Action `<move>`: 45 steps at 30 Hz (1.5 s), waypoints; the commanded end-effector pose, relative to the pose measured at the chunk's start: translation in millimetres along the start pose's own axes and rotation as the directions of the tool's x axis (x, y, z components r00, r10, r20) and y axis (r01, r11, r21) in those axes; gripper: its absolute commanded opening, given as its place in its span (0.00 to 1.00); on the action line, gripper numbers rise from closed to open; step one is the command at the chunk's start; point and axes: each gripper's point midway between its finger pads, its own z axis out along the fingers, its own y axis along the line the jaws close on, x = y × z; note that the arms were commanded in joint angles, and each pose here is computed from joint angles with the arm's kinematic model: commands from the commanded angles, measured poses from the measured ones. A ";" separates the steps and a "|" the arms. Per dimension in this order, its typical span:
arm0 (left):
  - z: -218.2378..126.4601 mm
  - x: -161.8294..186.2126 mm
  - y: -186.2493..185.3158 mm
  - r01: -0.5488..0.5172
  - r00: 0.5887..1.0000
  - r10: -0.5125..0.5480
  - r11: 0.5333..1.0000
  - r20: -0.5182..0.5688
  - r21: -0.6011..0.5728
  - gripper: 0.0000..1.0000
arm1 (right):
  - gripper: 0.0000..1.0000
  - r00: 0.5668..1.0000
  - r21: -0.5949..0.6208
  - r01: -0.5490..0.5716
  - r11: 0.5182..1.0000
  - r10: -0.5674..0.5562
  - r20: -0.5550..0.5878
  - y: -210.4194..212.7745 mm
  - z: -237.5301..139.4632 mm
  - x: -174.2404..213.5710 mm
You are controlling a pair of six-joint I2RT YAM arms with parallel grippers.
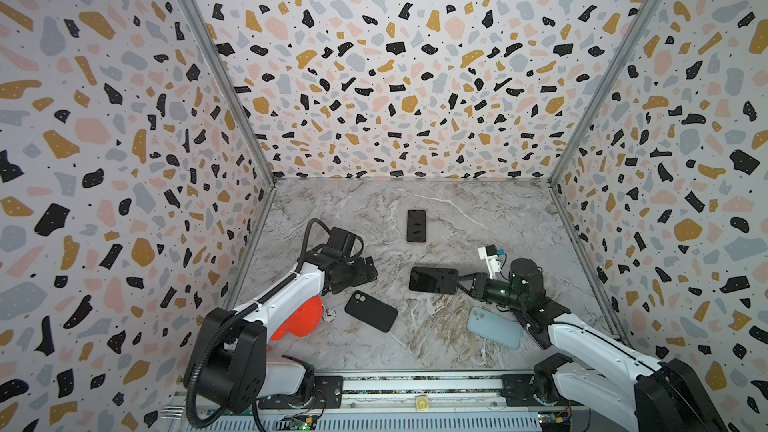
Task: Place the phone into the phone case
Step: 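Grasp the black phone case beside the red toy with the left gripper and lift it, then carry the black case toward the right gripper while the right gripper brings the phone closer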
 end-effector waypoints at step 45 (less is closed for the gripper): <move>27.0 97.8 -62.3 0.046 0.991 -0.008 0.955 -0.130 0.293 0.96 | 0.00 0.997 -0.039 0.068 0.997 -0.069 -0.025 18.9 8.5 -1.7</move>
